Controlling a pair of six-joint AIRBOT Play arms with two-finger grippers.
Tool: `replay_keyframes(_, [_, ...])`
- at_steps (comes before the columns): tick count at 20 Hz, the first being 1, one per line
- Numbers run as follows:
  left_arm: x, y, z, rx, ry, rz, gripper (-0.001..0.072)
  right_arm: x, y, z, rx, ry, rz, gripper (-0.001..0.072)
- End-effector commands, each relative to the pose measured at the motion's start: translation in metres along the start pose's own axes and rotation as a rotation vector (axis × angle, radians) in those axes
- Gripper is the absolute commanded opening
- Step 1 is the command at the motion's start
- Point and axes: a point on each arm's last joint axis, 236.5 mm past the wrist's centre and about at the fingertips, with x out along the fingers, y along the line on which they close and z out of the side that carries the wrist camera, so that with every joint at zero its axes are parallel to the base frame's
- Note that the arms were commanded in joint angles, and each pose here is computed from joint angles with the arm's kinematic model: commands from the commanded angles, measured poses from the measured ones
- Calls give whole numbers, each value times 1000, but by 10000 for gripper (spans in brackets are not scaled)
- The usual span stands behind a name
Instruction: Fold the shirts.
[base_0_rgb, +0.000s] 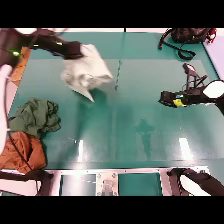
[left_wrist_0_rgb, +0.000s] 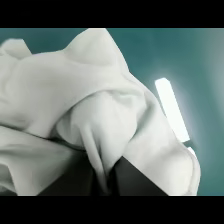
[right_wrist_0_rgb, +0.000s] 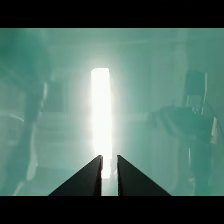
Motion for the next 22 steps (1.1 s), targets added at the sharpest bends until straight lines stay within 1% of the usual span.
replay_keyframes(1, [39, -109, -45, 81, 140, -182, 23, -6, -18, 3, 23, 7, -16, 122])
replay_keyframes(2, [55, -122, -59, 98, 184, -199, 23, -6, -18, 2, 23, 8, -16, 123])
replay_keyframes(3, [70, -131, -73, 110, 226, -210, 27, -6, -17, 0, 25, 17, -14, 160])
replay_keyframes(4, [86, -137, -87, 120, 263, -213, 289, -6, -16, -2, 28, 27, -7, 215])
replay_keyframes(5, [99, -137, -95, 120, 288, -209, 612, -7, -15, -4, 30, 35, -4, 261])
replay_keyframes(6, [108, -134, -100, 114, 302, -206, 647, -7, -15, -6, 30, 42, -5, 294])
replay_keyframes(8, [113, -117, -97, 117, 298, -163, 647, -7, -16, -11, 29, 66, -6, 306])
replay_keyframes(9, [108, -107, -94, 111, 297, -145, 647, -8, -18, -14, 35, 78, -9, 376])
replay_keyframes(10, [102, -92, -92, 93, 312, -130, 648, -9, -21, -17, 44, 93, -13, 410])
replay_keyframes(11, [92, -75, -94, 69, 350, -114, 648, -10, -26, -20, 58, 105, -19, 410])
replay_keyframes(12, [83, -57, -101, 42, 397, -98, 648, -10, -34, -20, 73, 107, -31, 428])
replay_keyframes(14, [63, -11, -117, -7, 500, -20, 648, -5, -52, -31, 131, 130, -48, 433])
replay_keyframes(16, [50, 35, -130, -73, 560, 79, 648, 11, -71, -54, 191, 170, -68, 440])
replay_keyframes(18, [50, 66, -154, -161, 617, 105, 648, 31, -84, -76, 246, 197, -77, 449])
replay_keyframes(20, [53, 91, -194, -242, 711, 125, 648, 52, -85, -93, 269, 245, -48, 448])
replay_keyframes(22, [65, 111, -229, -314, 745, 145, 648, 71, -74, -98, 283, 284, 28, 448])
